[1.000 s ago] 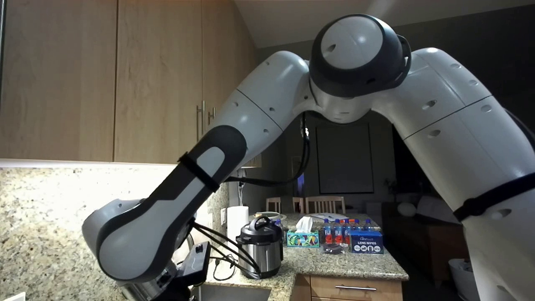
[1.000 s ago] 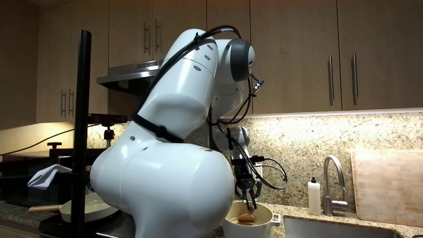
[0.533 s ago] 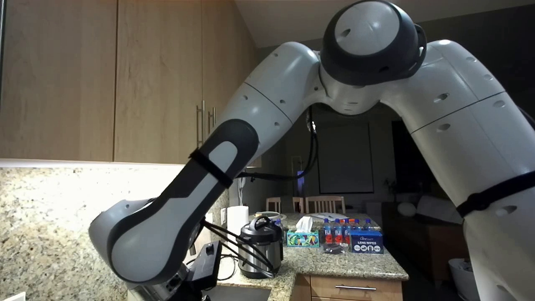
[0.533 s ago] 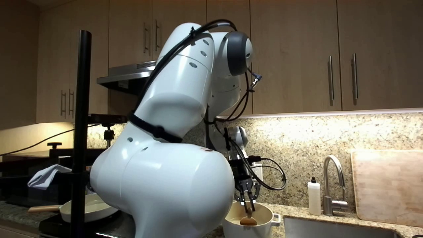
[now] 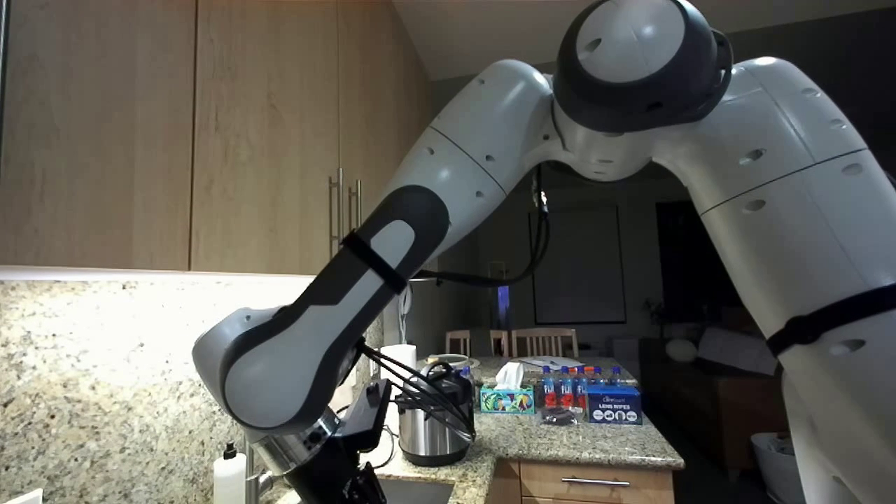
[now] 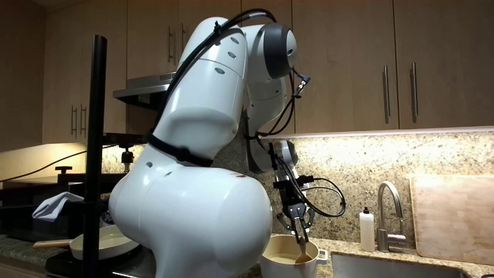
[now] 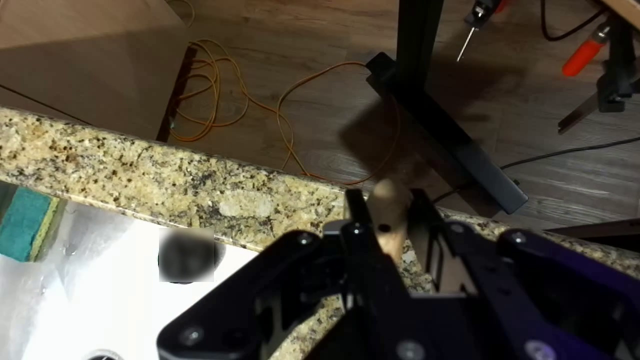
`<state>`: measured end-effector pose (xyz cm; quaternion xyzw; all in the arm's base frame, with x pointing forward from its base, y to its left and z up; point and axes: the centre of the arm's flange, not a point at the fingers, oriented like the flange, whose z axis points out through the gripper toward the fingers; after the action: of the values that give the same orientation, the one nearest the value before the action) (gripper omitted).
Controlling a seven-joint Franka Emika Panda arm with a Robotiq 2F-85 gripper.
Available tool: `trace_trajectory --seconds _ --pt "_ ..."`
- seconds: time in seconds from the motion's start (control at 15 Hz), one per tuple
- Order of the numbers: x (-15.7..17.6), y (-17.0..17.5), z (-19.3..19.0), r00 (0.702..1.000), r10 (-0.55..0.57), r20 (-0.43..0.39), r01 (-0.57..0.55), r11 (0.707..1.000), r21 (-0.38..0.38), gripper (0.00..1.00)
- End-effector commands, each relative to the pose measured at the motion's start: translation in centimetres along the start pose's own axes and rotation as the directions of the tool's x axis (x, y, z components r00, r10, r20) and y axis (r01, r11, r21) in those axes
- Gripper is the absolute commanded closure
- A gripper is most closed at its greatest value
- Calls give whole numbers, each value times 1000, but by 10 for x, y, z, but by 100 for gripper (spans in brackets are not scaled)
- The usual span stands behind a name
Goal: Use the wooden spoon to stir in the white pot
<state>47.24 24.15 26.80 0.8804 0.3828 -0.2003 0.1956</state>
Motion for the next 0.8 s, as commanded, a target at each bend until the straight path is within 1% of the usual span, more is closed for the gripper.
trace_trajectory --seconds 0.0,0.4,0.53,0.73 --pt "18 3 -9 999 -43 26 43 999 -6 91" --pt "45 -15 -16 994 -102 51 103 995 -17 91" --pt "47 -24 -15 991 -127 50 128 992 -22 91" --pt "44 -44 -12 988 -148 51 151 987 -59 91"
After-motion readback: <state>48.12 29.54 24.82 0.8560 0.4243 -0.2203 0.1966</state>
